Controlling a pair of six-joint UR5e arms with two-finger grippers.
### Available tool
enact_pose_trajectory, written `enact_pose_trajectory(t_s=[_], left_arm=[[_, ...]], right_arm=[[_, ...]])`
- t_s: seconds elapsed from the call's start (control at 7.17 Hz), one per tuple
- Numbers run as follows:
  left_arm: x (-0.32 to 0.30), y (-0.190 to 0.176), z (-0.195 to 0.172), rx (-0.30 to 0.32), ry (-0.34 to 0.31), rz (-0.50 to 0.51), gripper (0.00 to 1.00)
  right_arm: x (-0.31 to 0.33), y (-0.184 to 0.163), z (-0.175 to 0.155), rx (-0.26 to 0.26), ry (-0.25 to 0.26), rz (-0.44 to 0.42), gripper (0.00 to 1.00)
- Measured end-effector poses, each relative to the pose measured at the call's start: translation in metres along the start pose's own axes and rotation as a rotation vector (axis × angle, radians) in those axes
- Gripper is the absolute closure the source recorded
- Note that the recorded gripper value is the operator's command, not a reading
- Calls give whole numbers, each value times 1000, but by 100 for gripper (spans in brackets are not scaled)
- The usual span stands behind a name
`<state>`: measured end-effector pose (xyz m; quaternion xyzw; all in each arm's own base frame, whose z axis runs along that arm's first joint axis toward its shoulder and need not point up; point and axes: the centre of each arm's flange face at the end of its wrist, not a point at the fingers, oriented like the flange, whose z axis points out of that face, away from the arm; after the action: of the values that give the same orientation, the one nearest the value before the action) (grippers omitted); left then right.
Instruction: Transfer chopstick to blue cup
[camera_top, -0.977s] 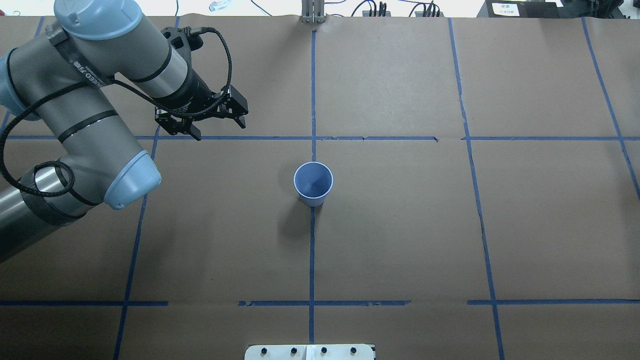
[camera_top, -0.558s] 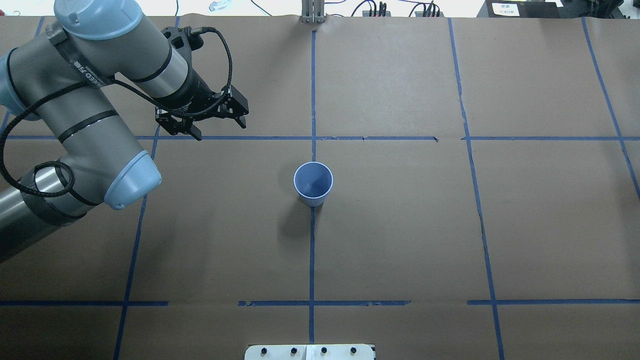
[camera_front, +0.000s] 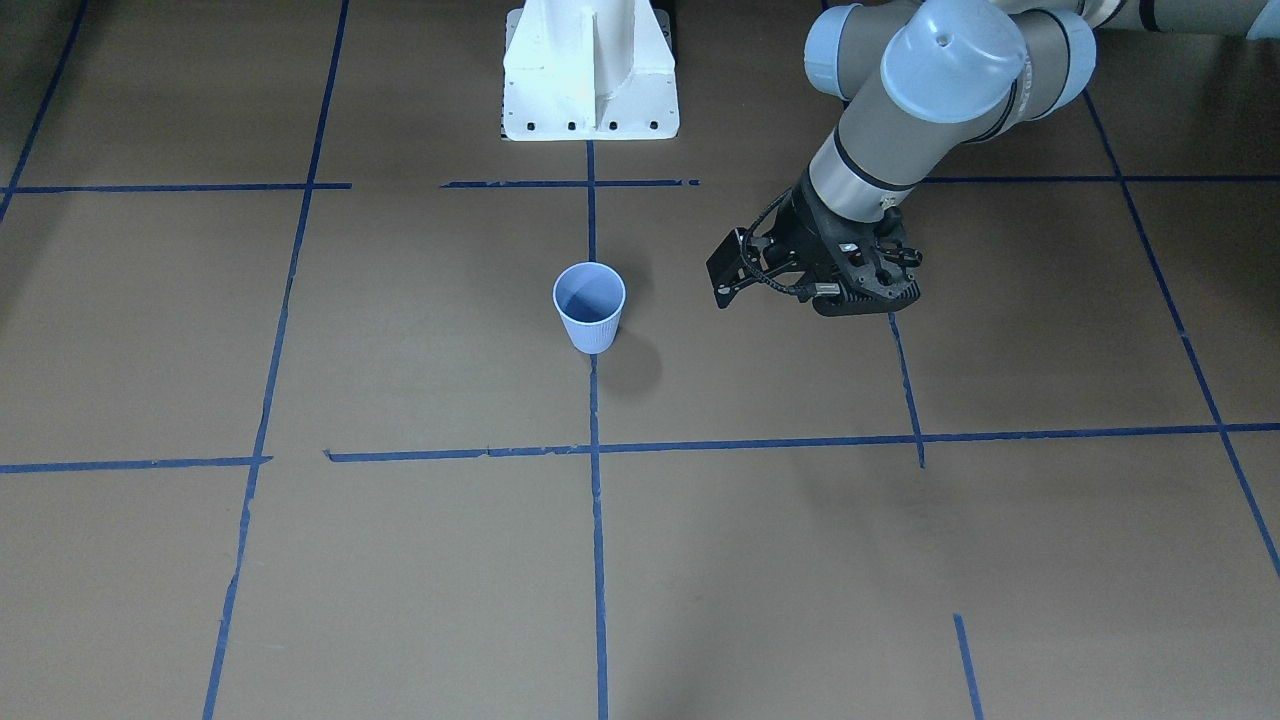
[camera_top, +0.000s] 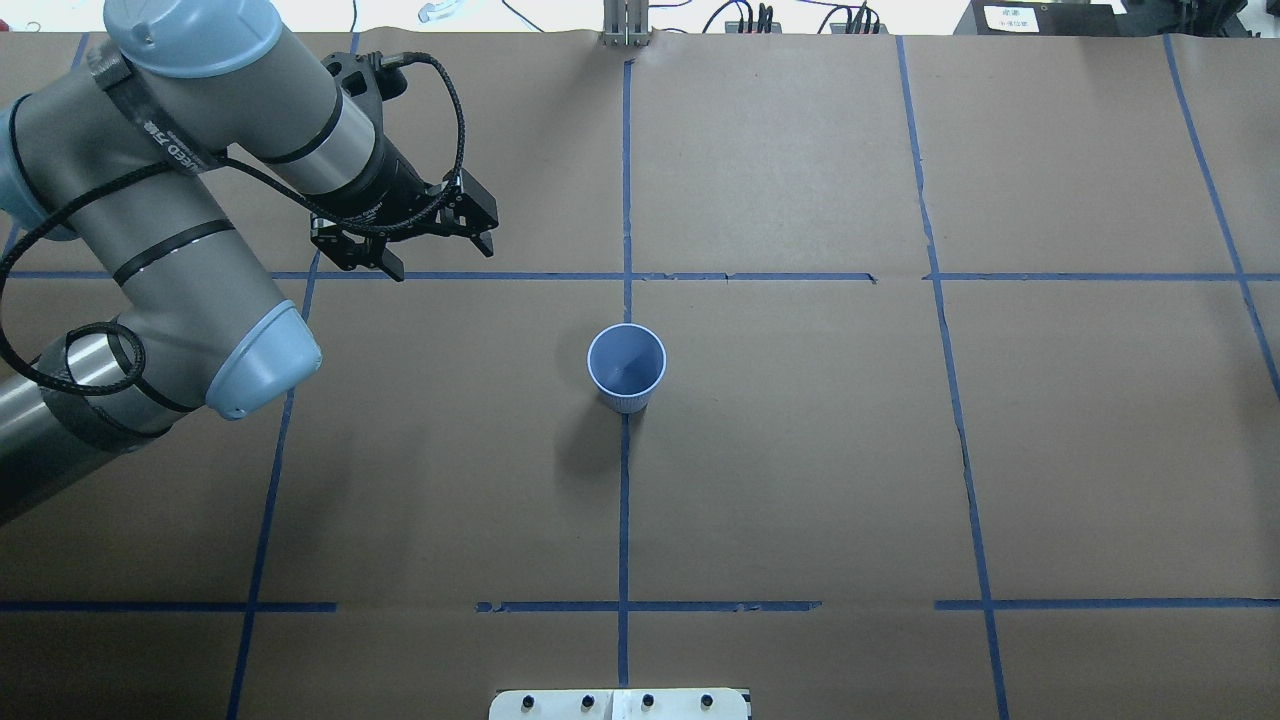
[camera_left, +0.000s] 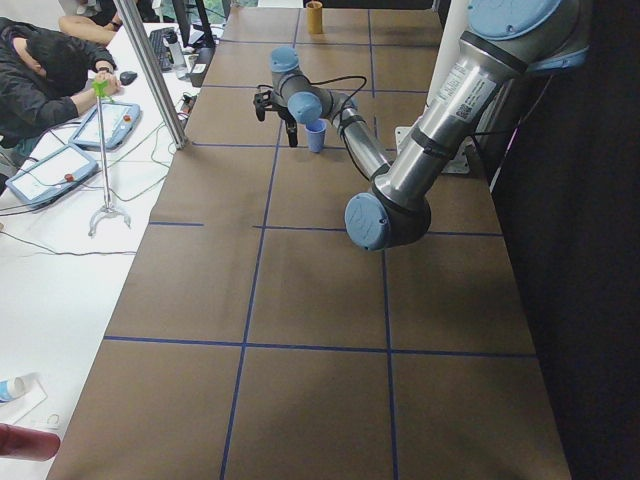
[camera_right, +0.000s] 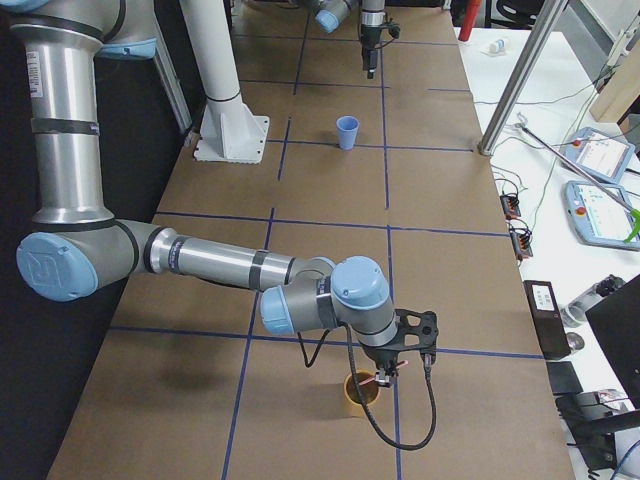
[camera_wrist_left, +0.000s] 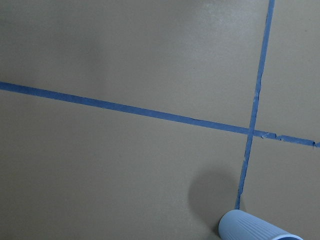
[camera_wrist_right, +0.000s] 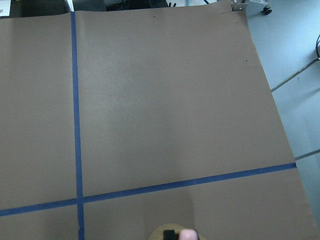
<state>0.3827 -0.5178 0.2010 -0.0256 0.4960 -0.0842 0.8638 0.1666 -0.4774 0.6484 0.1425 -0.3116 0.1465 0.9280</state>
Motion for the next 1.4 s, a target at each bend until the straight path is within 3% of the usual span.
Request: enact_pose_trajectory(t_s=[0.14, 0.42, 0.7, 0.98, 1.4], left_arm=[[0, 0, -3, 2, 4, 2, 0], [-14, -17, -22, 13, -14, 16, 0], [-58, -54, -53, 39, -93, 146, 0], [-119, -100, -87, 65, -170, 264, 0], [-212, -152, -134, 68, -251, 374, 0]], right_arm=[[-14, -8, -30, 0, 5, 20, 100], [-64, -41, -85, -50, 8, 57, 100], [-145, -74, -124, -140, -11, 55, 100], [-238, -88, -129, -222, -72, 70, 100], [-395, -72, -134, -274, -130, 168, 100]])
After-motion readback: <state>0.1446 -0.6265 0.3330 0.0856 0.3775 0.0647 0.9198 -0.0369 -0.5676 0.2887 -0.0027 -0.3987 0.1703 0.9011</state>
